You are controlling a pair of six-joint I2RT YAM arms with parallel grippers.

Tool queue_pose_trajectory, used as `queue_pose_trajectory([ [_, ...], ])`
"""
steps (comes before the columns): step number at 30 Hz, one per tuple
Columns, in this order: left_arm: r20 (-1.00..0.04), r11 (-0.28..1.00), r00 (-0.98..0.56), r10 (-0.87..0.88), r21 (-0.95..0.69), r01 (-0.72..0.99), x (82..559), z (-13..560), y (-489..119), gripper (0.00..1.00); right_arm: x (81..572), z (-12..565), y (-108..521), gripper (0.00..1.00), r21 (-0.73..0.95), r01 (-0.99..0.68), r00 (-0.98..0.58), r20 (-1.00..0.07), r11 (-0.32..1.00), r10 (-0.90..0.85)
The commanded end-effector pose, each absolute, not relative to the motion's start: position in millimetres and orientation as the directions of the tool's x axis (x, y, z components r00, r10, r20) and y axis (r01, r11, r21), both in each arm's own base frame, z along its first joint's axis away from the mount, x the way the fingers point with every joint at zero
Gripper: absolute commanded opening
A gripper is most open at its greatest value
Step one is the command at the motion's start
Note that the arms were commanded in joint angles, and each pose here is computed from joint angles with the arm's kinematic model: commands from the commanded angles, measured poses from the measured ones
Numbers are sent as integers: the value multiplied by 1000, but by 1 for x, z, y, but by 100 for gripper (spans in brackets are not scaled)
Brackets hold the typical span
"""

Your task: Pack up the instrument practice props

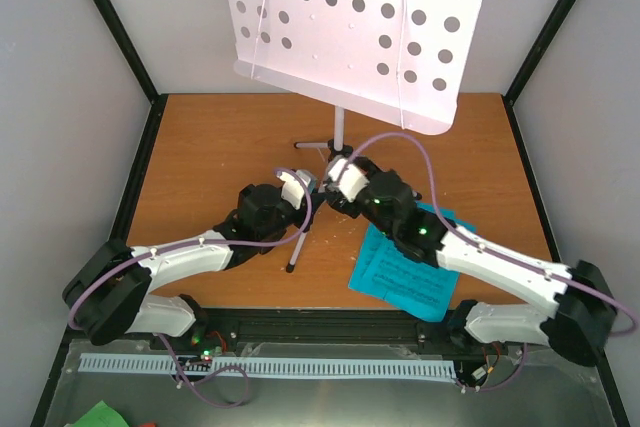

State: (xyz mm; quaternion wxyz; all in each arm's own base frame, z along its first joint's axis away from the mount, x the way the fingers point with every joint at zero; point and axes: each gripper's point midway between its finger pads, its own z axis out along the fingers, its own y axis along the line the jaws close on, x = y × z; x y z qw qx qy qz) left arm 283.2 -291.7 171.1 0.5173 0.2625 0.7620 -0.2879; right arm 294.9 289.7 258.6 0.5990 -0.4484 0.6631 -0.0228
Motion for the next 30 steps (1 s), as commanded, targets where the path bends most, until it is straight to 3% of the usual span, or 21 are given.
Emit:
queue_pose_trajectory([
  [1, -949, 647, -290, 123, -145, 748, 273, 177, -300, 3, 271, 286, 278, 80, -111, -654, -33, -984, 748, -175],
  [5, -948, 653, -293, 124, -144, 743, 275, 176, -300, 3, 275, 279, 244, 93, 318, -549, -257, -944, 773, 206],
  [9, -947, 649, -297, 125, -148, 747, 274, 175, -301, 3, 283, 278, 230, 95, 687, -403, -449, -724, 605, 524],
  [12, -947, 647, -297, 124, -149, 748, 274, 175, -301, 3, 289, 278, 233, 95, 843, -305, -538, -536, 442, 651],
  [20, -950, 651, -288, 120, -144, 745, 274, 179, -299, 3, 305, 267, 246, 91, 978, -80, -628, -198, 191, 753],
  [30, -953, 652, -280, 115, -141, 745, 273, 183, -298, 3, 320, 253, 256, 74, 990, -21, -639, -122, 141, 760],
])
